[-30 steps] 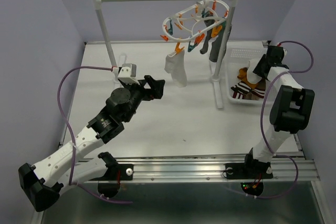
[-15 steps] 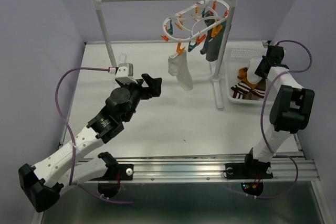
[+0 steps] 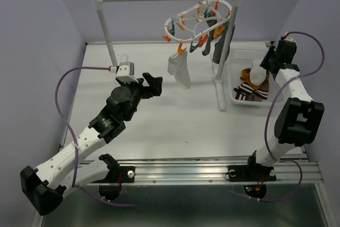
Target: Clip the socks to the hanger
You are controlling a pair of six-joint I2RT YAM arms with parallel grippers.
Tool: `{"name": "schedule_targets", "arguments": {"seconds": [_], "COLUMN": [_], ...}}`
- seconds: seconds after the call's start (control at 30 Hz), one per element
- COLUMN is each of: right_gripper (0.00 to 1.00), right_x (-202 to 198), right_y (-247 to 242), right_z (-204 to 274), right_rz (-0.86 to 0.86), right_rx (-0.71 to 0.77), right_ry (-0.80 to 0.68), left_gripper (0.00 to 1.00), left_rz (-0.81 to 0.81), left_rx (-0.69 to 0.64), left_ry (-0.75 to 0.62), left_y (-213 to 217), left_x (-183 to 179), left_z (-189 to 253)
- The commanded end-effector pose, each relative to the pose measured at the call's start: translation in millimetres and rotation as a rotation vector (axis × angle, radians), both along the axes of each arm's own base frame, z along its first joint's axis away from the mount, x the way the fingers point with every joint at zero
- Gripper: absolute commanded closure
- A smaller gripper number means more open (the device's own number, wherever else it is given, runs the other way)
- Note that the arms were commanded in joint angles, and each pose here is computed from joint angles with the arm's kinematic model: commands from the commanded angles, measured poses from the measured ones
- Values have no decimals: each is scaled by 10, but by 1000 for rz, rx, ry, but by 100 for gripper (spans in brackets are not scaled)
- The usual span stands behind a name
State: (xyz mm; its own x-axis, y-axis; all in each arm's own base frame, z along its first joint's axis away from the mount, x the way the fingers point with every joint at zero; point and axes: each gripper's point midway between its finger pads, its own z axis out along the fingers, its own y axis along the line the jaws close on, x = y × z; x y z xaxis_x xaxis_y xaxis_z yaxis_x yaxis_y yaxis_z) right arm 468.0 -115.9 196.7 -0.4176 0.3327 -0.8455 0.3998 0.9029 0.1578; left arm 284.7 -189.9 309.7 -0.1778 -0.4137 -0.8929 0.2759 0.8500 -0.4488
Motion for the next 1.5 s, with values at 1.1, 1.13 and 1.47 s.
{"name": "schedule_targets", "arguments": {"seconds": [1.1, 1.13, 1.47], "right_gripper": [98, 96, 96], "right_x": [291, 247, -403], "right_y": [-124, -75, 639], "right_z": [414, 461, 1040], "right_rz": [137, 156, 317], "right_rx": [-38, -30, 105], "right_ry": [-92, -94, -181], "left_gripper": [1, 1, 1], "left_rz": [-20, -28, -64], "left_rx": [-51, -42, -20], "left_ry": [-73, -73, -79], "left_y": [-74, -92, -130], "left_x": [130, 135, 173], "left_z": [318, 312, 333]}}
